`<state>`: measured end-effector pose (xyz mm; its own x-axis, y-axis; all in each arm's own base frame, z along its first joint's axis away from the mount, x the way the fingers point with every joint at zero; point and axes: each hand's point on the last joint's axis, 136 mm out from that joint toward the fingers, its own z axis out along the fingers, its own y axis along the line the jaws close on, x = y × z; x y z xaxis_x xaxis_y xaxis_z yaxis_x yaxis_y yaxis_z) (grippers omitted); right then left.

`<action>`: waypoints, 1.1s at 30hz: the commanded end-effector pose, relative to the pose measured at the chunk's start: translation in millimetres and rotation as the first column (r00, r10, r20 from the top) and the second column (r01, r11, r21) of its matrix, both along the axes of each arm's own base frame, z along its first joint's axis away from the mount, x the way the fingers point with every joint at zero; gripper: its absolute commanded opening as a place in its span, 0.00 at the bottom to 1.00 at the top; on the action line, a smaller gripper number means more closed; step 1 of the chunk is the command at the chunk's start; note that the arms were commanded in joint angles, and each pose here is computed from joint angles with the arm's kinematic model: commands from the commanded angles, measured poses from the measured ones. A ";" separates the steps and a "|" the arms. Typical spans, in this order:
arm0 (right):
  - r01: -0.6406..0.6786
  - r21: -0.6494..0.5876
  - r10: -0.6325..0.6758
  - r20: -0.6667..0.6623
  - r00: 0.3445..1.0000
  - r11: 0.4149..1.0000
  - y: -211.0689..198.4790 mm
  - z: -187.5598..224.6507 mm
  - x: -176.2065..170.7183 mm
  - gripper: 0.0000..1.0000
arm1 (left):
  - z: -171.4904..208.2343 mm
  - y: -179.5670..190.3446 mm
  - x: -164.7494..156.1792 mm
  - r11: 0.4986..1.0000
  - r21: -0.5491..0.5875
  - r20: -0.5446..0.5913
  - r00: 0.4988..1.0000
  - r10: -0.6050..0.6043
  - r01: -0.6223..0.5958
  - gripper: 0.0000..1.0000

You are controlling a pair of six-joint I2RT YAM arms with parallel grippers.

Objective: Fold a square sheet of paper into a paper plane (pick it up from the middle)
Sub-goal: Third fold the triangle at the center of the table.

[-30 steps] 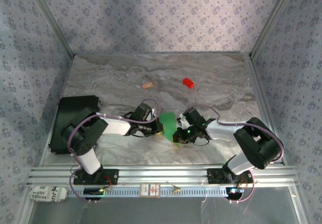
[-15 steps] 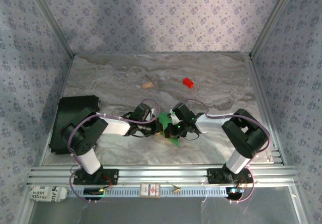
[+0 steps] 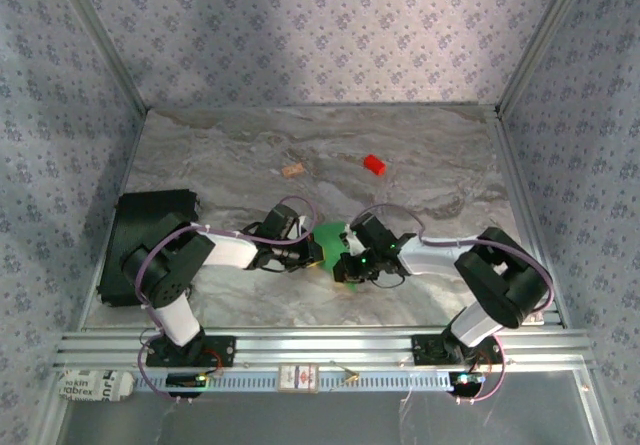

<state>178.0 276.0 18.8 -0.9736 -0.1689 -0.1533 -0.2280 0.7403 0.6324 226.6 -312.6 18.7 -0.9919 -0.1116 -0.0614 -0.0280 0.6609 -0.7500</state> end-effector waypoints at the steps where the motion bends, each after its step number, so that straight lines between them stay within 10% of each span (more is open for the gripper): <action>1: -0.007 -0.053 0.003 -0.072 0.997 0.999 -22.6 -13.5 -22.4 0.06 | -27.9 22.3 -7.6 0.995 0.097 -0.056 0.998 0.039 -0.033 0.01; 33: 0.085 -0.016 -0.086 -0.044 0.995 0.996 -33.2 0.6 -5.4 0.02 | -16.7 14.1 0.3 0.997 0.077 -0.035 0.999 0.026 -0.023 0.01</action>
<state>174.7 247.1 29.4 -0.9856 -0.1009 -0.1353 -0.1649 0.7480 0.6428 227.5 -312.0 18.9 -0.9916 -0.1177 -0.0540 -0.0374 0.6600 -0.7504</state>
